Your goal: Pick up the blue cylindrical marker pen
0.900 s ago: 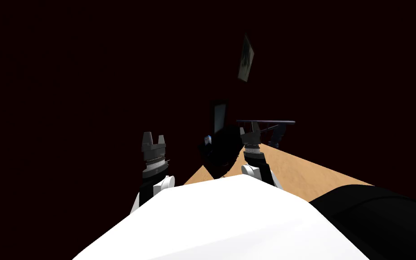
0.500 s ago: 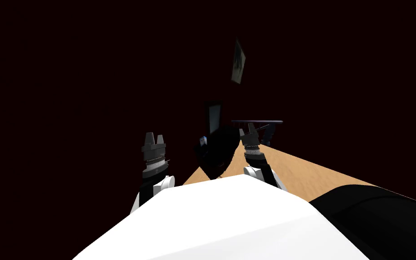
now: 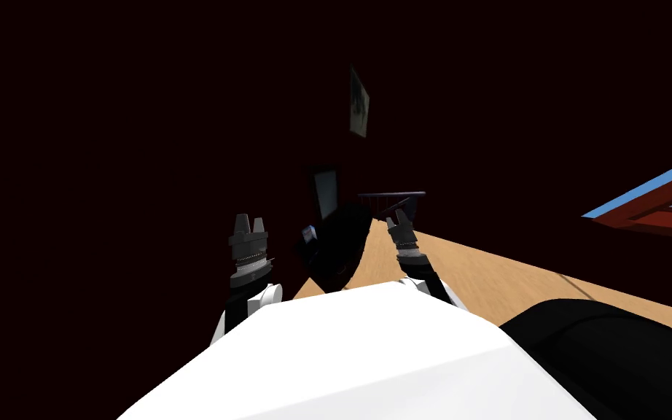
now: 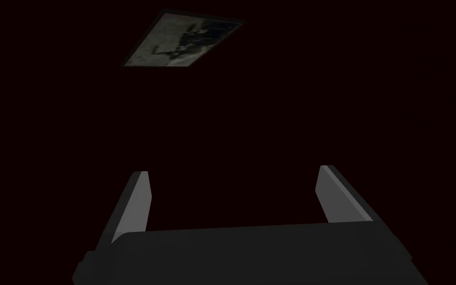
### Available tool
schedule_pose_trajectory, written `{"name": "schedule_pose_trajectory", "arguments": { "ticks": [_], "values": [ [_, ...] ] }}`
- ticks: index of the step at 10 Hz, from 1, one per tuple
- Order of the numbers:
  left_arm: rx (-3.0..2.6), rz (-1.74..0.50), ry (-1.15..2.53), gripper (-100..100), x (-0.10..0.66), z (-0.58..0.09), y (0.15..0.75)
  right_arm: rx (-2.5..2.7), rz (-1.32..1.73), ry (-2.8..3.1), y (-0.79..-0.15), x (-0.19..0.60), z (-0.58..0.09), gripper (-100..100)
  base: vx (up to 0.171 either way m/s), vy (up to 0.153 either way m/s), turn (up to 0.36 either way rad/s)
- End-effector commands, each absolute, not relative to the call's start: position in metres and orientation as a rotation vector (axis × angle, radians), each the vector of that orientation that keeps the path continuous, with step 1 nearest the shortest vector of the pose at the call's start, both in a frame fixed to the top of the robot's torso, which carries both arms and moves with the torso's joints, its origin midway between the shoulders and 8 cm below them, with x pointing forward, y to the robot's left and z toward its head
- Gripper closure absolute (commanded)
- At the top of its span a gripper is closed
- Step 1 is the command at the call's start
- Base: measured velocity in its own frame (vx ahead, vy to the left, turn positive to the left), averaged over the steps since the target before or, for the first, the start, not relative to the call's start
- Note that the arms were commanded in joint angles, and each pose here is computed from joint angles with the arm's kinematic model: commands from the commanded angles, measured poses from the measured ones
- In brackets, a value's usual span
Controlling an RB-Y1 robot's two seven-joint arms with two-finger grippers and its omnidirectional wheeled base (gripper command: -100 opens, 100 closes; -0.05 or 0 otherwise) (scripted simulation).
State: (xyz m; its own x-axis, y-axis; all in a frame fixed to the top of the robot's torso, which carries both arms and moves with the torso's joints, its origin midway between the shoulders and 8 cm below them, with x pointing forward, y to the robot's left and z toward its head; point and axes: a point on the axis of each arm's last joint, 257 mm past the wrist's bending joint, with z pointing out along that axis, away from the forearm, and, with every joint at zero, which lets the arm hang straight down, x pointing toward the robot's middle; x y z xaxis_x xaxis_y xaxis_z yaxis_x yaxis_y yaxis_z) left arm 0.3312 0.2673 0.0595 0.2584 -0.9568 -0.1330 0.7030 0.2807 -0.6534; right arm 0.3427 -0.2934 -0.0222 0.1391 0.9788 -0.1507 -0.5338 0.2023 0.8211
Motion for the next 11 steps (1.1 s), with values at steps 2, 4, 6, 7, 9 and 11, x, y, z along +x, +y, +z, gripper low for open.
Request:
{"name": "schedule_pose_trajectory", "arguments": {
  "ticks": [2, 4, 6, 7, 9, 11],
  "values": [
    [-0.526, -1.198, 0.574, 0, 0.331, 0.06, 0.267, 0.741, 1.188, 0.853, -0.302, 0.345, -0.05, -100, -0.014, -0.087, -0.124],
    [-0.526, -1.198, 0.574, 0, 0.331, 0.06, 0.267, 0.741, 1.188, 0.853, -0.302, 0.345, -0.05, -100, -0.004, -0.005, -0.032],
    [-0.526, -1.198, 0.574, 0, 0.331, 0.06, 0.267, 0.741, 1.188, 0.853, -0.302, 0.345, -0.05, -100, -0.001, 0.003, -0.008],
    [-0.526, -1.198, 0.574, 0, 0.331, 0.06, 0.267, 0.741, 1.188, 0.853, -0.302, 0.345, -0.05, -100, 0.0, 0.0, 0.0],
    [-0.526, -1.198, 0.574, 0, 0.331, 0.06, 0.267, 0.741, 1.188, 0.853, -0.302, 0.345, -0.05, -100, -0.002, 0.004, -0.013],
    [-0.526, -1.198, 0.574, 0, 0.331, 0.06, 0.267, 0.741, 1.188, 0.853, -0.302, 0.345, -0.05, -100, 0.001, -0.017, 0.014]
  ]
}}
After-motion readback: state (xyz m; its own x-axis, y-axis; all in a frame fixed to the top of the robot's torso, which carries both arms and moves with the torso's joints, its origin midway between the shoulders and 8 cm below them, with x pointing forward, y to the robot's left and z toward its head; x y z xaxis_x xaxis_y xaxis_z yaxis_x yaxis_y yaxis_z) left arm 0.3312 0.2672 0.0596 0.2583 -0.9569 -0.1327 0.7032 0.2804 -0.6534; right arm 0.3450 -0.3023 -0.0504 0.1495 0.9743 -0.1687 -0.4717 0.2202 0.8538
